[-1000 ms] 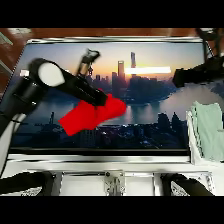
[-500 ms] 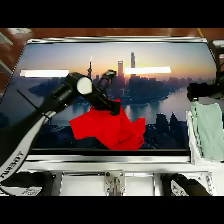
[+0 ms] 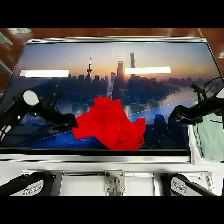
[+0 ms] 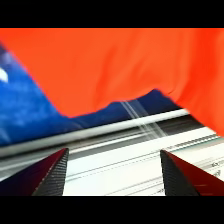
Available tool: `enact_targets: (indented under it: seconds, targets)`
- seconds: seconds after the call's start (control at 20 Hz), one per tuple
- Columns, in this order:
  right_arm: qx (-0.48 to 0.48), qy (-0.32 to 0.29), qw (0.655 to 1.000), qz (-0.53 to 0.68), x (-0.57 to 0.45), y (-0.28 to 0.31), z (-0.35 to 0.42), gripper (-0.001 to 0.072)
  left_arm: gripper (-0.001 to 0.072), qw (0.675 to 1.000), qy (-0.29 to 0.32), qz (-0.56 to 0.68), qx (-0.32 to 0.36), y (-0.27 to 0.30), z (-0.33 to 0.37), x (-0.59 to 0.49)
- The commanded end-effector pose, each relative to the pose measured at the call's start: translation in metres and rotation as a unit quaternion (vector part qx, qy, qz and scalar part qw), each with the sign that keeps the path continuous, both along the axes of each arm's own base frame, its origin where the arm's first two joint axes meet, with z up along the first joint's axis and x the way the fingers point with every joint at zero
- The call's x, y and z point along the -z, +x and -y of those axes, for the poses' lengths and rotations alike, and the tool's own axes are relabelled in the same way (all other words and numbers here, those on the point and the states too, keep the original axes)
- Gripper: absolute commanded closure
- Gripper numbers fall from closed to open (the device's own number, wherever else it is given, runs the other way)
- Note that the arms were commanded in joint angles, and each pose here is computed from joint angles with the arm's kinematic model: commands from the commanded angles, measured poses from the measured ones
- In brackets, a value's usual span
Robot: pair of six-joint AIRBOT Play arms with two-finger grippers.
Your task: Fold the shirts.
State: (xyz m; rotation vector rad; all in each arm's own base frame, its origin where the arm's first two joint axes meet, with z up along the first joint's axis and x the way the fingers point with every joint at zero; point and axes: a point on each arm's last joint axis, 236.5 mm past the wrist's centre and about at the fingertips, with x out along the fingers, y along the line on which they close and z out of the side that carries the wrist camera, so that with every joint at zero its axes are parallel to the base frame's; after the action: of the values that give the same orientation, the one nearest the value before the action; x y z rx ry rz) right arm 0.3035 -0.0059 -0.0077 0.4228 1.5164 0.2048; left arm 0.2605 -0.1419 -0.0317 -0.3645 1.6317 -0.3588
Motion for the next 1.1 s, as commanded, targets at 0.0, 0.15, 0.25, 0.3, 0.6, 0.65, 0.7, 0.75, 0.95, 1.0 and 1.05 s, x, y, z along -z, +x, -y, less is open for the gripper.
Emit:
enact_targets:
  seconds: [0.0,0.15,0.25,0.3,0.6,0.65,0.7,0.75,0.95,1.0,1.05]
  targets:
    - [0.014,0.058,0.998,-0.015,0.030,0.008,-0.026,0.0060,-0.0010,0.994,-0.061,-0.036,-0.085,-0.031,0.007,0.042]
    - [-0.005,0.063,0.998,-0.025,0.043,0.010,-0.039,0.0060,-0.0010,0.991,-0.064,-0.034,-0.114,-0.025,0.009,0.061]
    - [-0.005,0.069,0.997,-0.028,0.046,0.011,-0.042,0.0060,-0.0009,0.990,-0.059,-0.017,-0.128,-0.014,0.006,0.065]
    - [-0.004,0.071,0.997,-0.028,0.046,0.012,-0.043,0.0060,-0.0008,0.989,-0.057,-0.008,-0.136,-0.008,0.005,0.067]
    - [0.010,0.096,0.995,-0.020,0.039,0.018,-0.053,0.0060,-0.0006,0.984,-0.066,-0.013,-0.167,0.004,0.014,0.083]
    - [0.014,0.103,0.994,-0.017,0.038,0.021,-0.056,0.0060,0.0005,0.984,-0.063,-0.017,-0.166,0.003,0.017,0.088]
    - [0.017,0.108,0.994,-0.013,0.036,0.023,-0.058,0.0060,0.0150,0.984,-0.062,-0.017,-0.168,0.004,0.018,0.091]
    - [0.018,0.108,0.994,-0.010,0.036,0.025,-0.059,0.0060,0.0404,0.982,-0.065,-0.013,-0.175,0.007,0.020,0.091]
    - [-0.005,0.108,0.994,-0.034,0.058,0.024,-0.082,0.0060,0.0653,0.981,-0.072,0.003,-0.179,0.017,0.021,0.086]
    - [-0.015,0.106,0.993,-0.043,0.069,0.023,-0.092,0.0060,0.0671,0.983,-0.073,0.005,-0.171,0.017,0.022,0.085]
    - [-0.022,0.103,0.993,-0.052,0.080,0.023,-0.101,0.0060,0.0671,0.983,-0.074,0.004,-0.170,0.016,0.022,0.084]
